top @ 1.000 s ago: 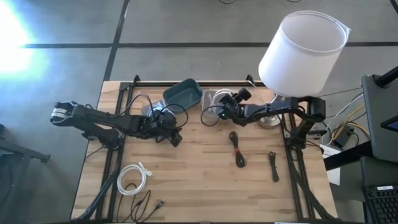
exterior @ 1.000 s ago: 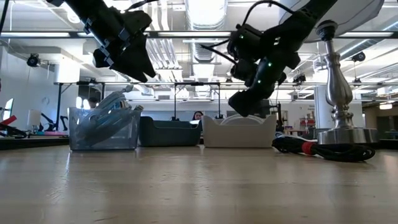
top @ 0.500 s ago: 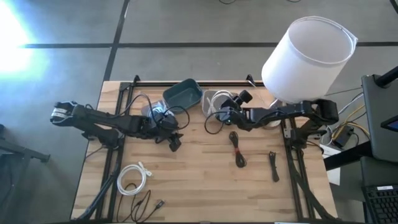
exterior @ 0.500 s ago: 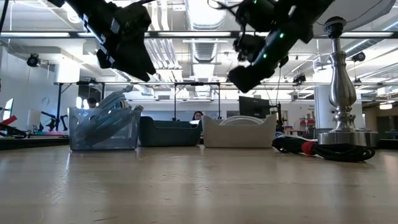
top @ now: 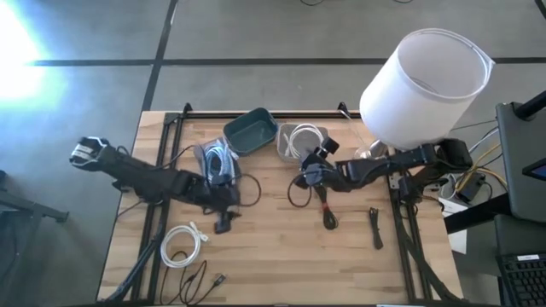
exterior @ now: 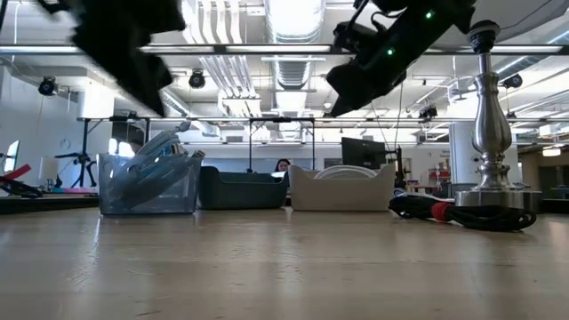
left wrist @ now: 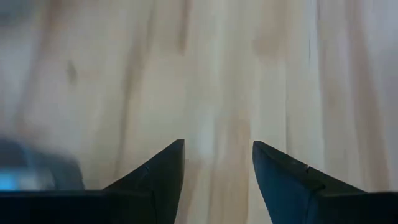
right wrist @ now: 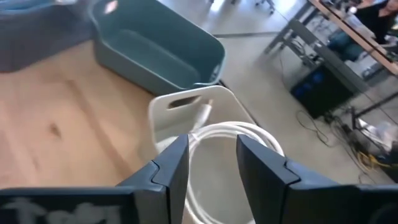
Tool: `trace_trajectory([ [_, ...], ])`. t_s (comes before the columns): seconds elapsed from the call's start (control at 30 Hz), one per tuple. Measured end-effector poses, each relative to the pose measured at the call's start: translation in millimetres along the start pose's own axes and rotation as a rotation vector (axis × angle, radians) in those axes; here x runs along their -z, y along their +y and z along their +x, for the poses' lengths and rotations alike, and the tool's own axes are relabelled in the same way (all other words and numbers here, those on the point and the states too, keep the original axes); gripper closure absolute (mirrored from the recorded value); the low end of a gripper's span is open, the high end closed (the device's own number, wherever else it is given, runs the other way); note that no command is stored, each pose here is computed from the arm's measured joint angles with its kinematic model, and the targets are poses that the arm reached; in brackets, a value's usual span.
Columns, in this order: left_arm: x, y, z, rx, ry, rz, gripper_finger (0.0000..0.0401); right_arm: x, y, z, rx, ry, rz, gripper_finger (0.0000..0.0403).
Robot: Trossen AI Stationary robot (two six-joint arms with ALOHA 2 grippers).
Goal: Pick & Place USB Port
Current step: Put the white HDMI cable into the white bin
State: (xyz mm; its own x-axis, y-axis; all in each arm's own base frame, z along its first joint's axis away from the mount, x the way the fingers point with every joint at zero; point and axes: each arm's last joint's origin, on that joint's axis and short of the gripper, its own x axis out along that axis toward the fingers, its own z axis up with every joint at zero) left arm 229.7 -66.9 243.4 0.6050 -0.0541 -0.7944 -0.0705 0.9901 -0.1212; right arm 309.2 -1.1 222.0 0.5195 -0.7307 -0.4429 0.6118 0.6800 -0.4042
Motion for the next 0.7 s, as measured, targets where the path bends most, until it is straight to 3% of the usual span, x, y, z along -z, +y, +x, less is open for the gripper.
trace_trajectory([
  [0.3,50,-14,-14,0.017,0.468,0.019,0.0208,1,9,-9,-0.038,-0.016,0.021,0.0279],
  [0.5,73,-34,-9,0.111,0.569,0.224,0.0208,1,9,-9,-0.042,-0.014,0.053,0.0285],
  [0.7,98,-42,9,0.095,0.632,0.333,0.0208,1,9,-9,-0.049,-0.013,0.052,0.0278],
])
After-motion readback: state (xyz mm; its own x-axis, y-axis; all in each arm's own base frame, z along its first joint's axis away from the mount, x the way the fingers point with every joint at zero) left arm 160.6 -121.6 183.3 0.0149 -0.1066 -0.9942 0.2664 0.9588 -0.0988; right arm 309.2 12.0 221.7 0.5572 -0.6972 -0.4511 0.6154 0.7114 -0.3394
